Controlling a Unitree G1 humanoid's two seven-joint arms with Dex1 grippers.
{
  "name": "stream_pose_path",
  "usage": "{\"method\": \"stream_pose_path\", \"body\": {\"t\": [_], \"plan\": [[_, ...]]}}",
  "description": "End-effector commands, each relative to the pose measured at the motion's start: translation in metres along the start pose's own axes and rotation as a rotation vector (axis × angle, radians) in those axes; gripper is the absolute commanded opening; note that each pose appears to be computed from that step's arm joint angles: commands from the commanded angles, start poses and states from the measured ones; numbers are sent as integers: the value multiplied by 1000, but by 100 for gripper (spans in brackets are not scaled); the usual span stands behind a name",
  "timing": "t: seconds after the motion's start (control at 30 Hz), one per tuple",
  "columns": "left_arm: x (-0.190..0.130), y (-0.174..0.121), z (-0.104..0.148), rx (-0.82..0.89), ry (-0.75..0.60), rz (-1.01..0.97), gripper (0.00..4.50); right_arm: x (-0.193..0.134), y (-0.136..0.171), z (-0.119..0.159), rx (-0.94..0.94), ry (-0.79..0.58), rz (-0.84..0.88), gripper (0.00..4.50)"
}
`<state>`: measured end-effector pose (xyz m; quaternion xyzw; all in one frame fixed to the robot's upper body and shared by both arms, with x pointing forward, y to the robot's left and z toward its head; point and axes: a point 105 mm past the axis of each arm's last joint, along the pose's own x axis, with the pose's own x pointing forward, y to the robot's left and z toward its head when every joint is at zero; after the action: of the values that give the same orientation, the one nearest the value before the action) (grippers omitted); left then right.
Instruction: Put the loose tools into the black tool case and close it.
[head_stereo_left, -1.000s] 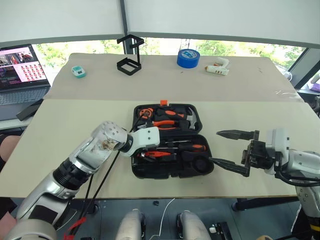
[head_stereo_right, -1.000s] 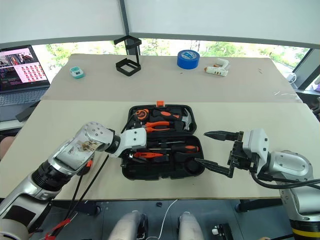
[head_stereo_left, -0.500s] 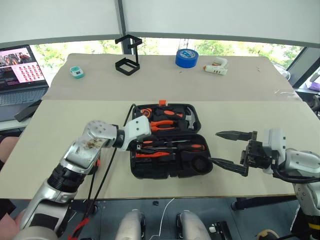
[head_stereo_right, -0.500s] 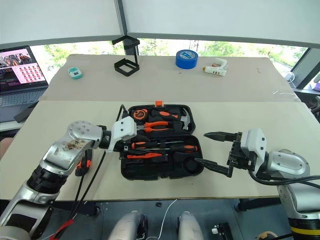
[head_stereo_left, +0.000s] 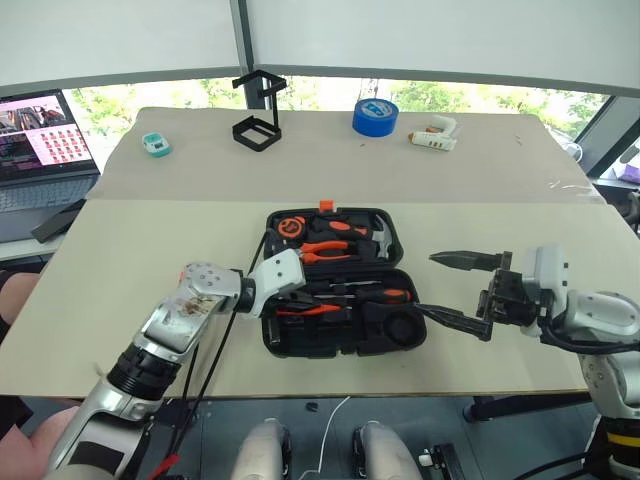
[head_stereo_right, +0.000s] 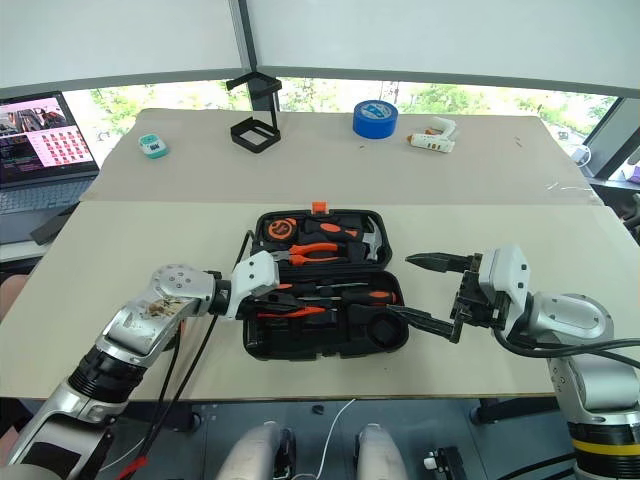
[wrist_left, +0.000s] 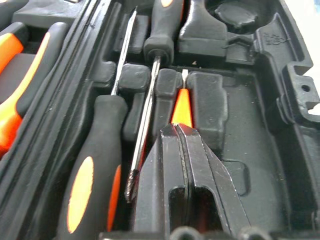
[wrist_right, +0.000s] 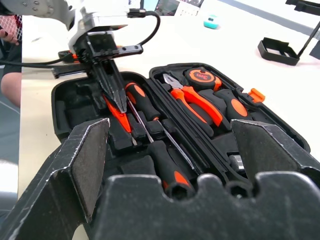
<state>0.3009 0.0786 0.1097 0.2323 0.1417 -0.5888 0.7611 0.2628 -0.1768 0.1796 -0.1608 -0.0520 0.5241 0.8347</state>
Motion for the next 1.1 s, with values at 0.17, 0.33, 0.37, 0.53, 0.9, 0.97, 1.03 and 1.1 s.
{"method": "stream_pose_path", "body": {"t": [0.17,0.33,0.37,0.53,0.9,0.97,1.03,1.1], "plan": [[3,-1,-35,-68,88,70,5,5,-3,6,-30,-26,14,450],[-21,13,-3,-44,-123,174,5,0,-5,0,-34,-21,13,450],[-31,16,5,-32,-177,209,5,-1,-6,-1,-42,-16,12,450],[-100,21,19,-37,-354,412,54,-15,-10,-11,-100,7,-17,450],[-254,-56,-107,-427,-72,1042,422,-25,2,-30,-64,-54,22,450],[-275,-72,-124,-526,-50,1151,436,-23,3,-34,-41,-76,14,450],[-286,-81,-131,-569,-35,1208,436,-21,3,-36,-47,-94,9,450],[-288,-99,-140,-639,46,1195,436,-15,7,-35,-59,-111,34,450]]}}
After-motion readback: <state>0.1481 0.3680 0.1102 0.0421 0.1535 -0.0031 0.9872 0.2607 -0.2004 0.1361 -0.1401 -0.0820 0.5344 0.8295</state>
